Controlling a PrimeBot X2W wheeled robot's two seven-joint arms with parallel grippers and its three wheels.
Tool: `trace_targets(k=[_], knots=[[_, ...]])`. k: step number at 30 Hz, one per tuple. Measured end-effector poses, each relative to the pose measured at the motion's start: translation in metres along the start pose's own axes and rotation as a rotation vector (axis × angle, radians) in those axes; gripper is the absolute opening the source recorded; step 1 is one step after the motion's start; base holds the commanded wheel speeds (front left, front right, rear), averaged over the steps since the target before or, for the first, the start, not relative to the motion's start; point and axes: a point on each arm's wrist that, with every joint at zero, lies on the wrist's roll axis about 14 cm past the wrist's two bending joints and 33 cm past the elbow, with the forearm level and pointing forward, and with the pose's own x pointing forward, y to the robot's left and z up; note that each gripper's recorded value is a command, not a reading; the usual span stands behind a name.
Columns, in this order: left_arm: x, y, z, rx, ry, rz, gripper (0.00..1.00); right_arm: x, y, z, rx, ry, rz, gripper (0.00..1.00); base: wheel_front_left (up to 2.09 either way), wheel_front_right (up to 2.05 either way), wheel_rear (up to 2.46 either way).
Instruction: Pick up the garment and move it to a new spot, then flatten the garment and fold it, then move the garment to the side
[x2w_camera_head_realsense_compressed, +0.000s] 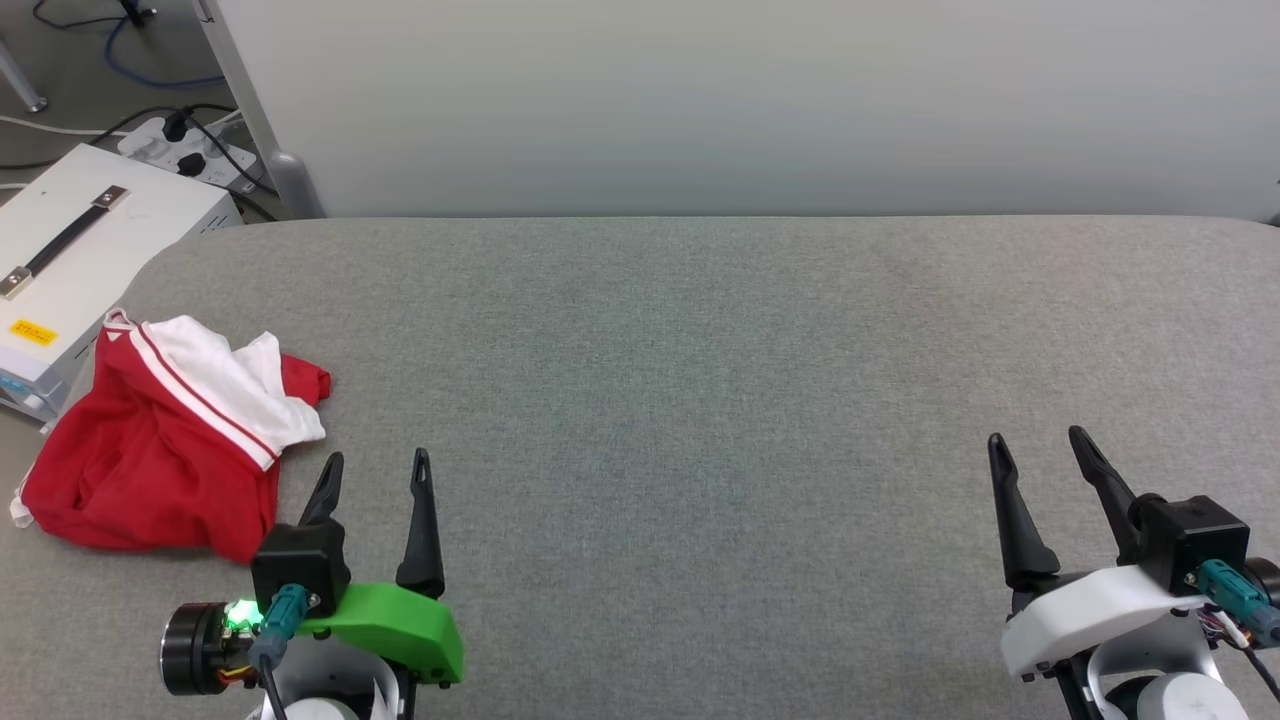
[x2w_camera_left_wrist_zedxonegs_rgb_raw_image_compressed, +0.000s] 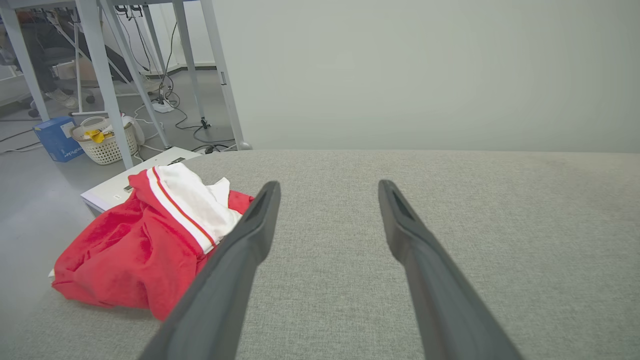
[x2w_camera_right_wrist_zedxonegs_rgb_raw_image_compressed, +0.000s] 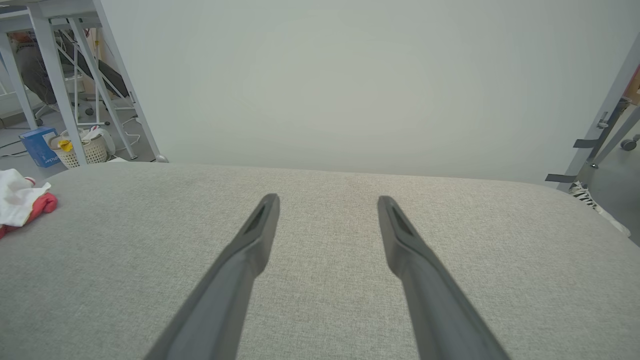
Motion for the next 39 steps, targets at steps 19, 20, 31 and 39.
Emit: trace_targets(k=[19, 20, 31, 39], knots=[[0.0004, -0.0017, 0.0028, -0.038, -0.031, 0.001, 1.00, -0.0002, -0.0008, 0.0026, 0.020, -0.030, -0.003, 1.00, 0.00, 0.00, 0.00], [0.0004, -0.0019, 0.0029, -0.039, -0.033, 0.001, 1.00, -0.0004, -0.0009, 0.0027, 0.021, -0.032, -0.004, 1.00, 0.00, 0.00, 0.00], [0.0003, -0.0050, 0.0031, -0.043, -0.046, -0.005, 1.00, -0.0032, -0.0012, 0.0008, 0.047, -0.041, -0.007, 1.00, 0.00, 0.00, 0.00], [0.0003, -0.0047, 0.0023, -0.051, -0.052, 0.001, 1.00, -0.0029, -0.0015, 0.0006, 0.056, -0.050, -0.009, 1.00, 0.00, 0.00, 0.00]])
